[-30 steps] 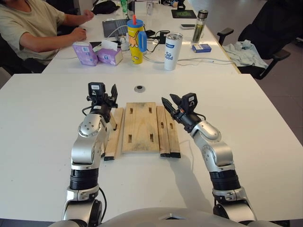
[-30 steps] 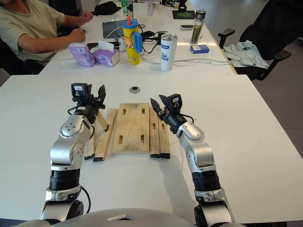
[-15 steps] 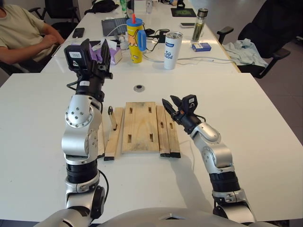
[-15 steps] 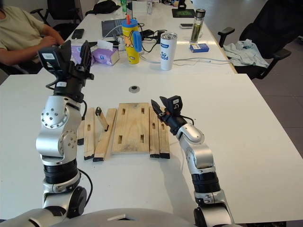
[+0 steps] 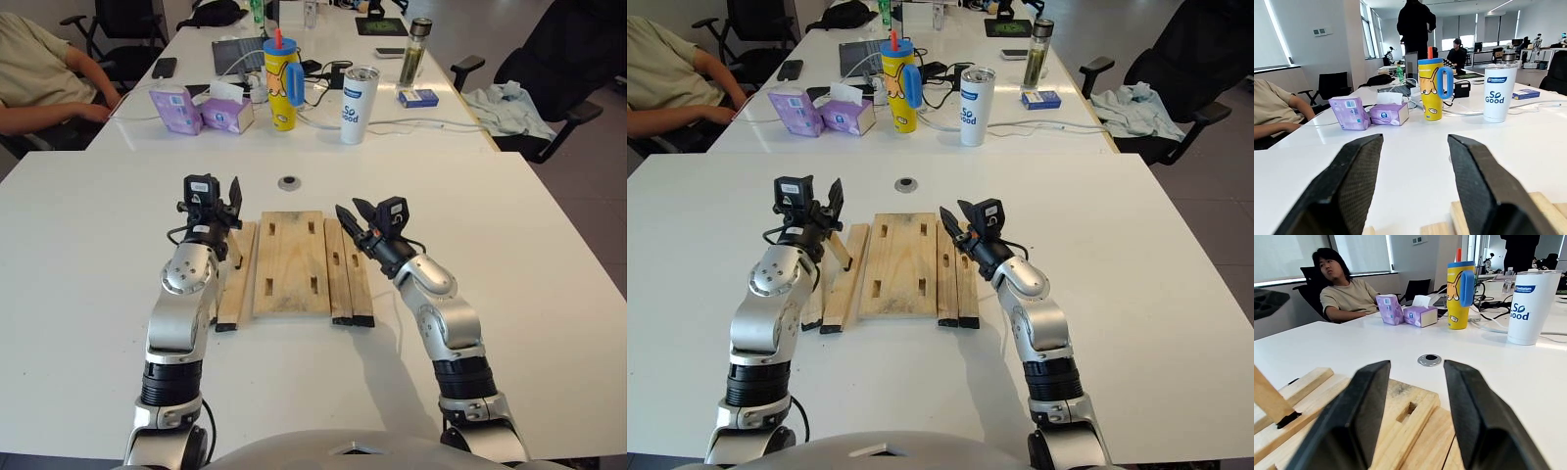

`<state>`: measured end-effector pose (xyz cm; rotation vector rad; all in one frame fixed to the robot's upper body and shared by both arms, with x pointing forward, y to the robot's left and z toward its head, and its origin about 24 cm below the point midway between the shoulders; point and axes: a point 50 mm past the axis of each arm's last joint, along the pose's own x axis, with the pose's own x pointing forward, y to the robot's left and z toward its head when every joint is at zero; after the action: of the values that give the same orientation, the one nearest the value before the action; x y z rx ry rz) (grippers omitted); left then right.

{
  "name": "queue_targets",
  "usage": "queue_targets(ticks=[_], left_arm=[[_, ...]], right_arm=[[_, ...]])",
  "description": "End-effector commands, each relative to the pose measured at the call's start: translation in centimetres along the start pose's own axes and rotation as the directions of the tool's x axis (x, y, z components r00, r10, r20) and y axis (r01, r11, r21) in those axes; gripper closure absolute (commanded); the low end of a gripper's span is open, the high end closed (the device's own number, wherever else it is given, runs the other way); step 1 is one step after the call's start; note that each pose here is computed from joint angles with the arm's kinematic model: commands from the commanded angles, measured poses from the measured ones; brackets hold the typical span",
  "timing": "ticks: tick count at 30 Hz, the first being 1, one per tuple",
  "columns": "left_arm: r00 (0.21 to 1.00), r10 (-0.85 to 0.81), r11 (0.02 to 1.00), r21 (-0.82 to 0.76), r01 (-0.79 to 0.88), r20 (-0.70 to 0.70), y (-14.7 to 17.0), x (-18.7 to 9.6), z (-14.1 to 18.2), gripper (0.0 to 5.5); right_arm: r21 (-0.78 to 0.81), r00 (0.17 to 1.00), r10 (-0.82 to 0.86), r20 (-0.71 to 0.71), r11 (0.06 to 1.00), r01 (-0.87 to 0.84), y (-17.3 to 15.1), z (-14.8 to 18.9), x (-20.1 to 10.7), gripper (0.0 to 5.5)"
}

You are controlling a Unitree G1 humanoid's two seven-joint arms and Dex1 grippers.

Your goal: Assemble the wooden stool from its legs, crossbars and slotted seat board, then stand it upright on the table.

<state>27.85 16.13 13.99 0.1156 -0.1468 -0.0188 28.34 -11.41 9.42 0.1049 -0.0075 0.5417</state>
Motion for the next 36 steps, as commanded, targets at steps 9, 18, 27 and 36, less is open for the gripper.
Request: queue_targets(ticks=[9,18,27,36], left_arm=[[0.992,-0.117,0.992,0.038,0.119,-0.052,-0.3,-7.0,-0.4,3.06],[0.969,-0.101,0.995,-0.017,0.100,-0.226,-1.2,-7.3,-5.3,3.06],[0.976,-0.055,0.998,0.017,0.060,-0.212,-1.4,-6.0,-6.0,3.29],[0.979,-0.052,0.998,0.032,0.059,-0.198,-1.5,-6.0,-6.1,4.83]], right_arm=[[0.010,1.000,-0.008,-0.023,1.000,0.008,0.1,-0.5,-0.8,3.49],[0.007,0.998,0.044,-0.034,0.999,-0.044,0.5,-0.3,0.0,3.49],[-0.002,0.996,0.078,-0.044,0.997,-0.078,0.4,-0.3,0.2,3.49],[-0.002,0.995,0.085,-0.045,0.996,-0.085,0.5,-0.4,0.3,3.49]])
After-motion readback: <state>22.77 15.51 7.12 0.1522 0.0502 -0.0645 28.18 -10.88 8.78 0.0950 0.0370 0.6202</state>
